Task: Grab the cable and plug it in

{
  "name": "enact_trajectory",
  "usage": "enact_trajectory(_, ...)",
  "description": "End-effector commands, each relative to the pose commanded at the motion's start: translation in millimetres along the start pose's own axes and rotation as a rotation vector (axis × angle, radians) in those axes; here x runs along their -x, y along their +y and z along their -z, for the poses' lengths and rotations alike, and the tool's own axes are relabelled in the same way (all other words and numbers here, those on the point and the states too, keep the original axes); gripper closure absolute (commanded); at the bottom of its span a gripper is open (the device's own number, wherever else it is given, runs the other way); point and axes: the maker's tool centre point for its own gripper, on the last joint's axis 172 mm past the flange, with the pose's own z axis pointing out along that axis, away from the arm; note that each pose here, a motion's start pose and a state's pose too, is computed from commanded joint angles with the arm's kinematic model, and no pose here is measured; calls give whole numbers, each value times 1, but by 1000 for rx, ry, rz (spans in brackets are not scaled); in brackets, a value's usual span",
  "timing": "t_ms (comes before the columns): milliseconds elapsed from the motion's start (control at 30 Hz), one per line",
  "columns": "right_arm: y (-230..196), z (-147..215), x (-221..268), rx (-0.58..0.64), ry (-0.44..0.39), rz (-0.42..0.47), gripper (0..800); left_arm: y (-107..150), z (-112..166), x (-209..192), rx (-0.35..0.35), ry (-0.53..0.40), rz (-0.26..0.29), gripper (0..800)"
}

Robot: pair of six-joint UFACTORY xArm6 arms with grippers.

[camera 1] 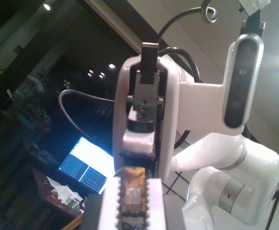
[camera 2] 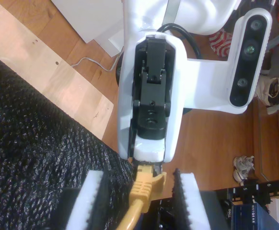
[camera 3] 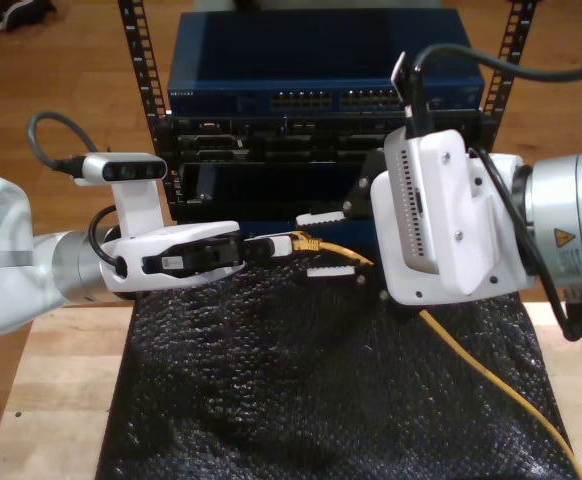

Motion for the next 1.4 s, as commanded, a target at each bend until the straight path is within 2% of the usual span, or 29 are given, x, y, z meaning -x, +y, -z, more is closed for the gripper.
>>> enact_trajectory(533, 6, 2, 3, 25, -10, -8, 574, 0, 0, 0, 2, 1, 9, 769)
enact_trajectory(1400, 2, -4, -9, 8, 14, 8, 575, 3, -1, -1, 14, 4, 29, 769)
